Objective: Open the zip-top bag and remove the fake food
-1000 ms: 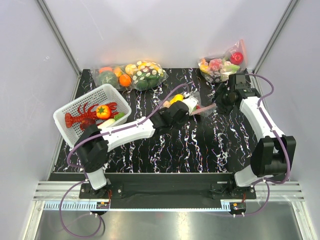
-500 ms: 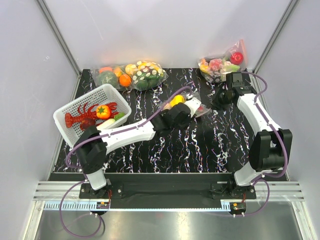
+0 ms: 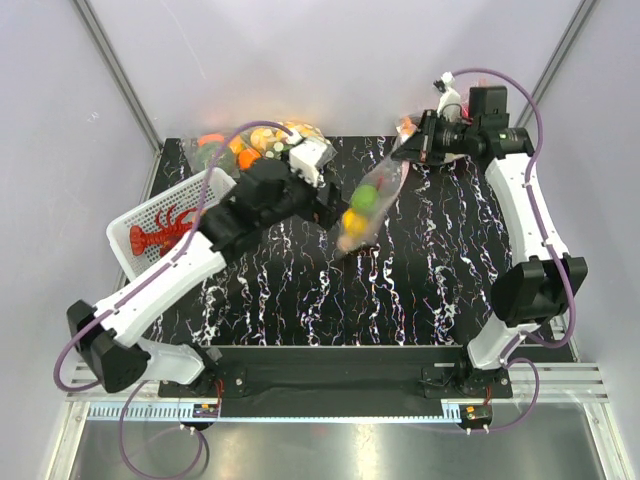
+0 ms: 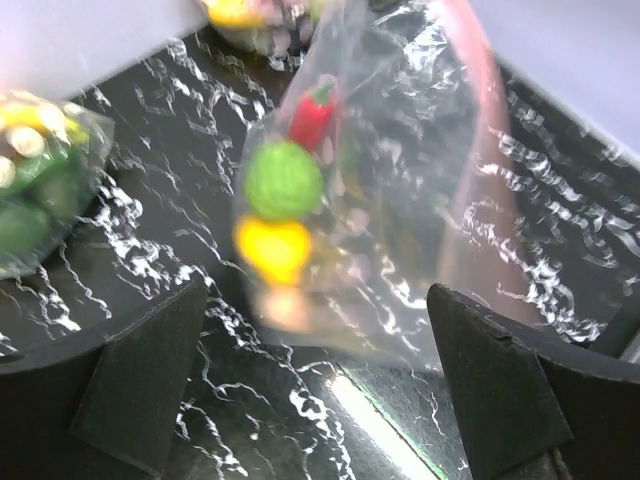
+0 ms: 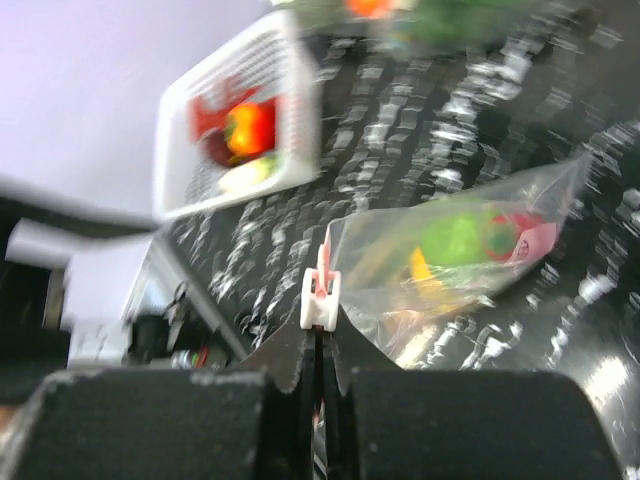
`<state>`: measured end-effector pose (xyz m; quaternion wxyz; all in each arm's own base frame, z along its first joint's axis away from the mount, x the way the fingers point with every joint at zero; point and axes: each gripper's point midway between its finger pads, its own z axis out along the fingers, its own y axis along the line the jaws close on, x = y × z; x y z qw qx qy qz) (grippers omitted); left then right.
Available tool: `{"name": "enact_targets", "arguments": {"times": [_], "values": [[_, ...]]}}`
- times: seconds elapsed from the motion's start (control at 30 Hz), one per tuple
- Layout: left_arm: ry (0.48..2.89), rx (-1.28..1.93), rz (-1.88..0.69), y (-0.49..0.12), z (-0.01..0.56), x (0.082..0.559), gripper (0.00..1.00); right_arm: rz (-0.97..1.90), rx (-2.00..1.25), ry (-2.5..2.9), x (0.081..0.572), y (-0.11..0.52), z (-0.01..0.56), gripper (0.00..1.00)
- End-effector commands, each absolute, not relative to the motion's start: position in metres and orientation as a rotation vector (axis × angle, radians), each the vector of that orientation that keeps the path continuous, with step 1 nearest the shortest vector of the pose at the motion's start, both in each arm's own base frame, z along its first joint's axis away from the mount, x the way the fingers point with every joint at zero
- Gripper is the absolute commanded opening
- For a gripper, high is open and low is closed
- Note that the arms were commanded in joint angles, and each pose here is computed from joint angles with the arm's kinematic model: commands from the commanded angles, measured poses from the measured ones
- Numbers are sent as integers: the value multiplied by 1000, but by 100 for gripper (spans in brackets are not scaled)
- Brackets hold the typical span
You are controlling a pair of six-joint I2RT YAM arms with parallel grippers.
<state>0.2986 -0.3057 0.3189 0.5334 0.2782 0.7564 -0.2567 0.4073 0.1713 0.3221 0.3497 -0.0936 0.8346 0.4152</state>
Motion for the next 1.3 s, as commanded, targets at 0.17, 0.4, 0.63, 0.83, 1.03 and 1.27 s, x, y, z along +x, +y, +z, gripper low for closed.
{"name": "enact_targets", "arguments": {"times": [0.17,0.4,0.63,0.83,1.03,1.27], "values": [[1603,797,-944,-304,400,273,99,1569,-718,1836,326,208,412,0],[1509,839,-1108,-326,418,266,99,1841,-819,1785,277,221,420,0],[1430,921,-1272,-343,426,252,99,1928,-880,1793,246,232,422,0],[1415,928,-1304,-347,417,250,99,1984,-965,1787,227,247,430,0],[1414,940,-1446,-360,406,238,87,2021,-1012,1790,221,258,434,0],[1460,942,-1467,-364,391,233,42,2003,-1015,1772,224,261,437,0]]}}
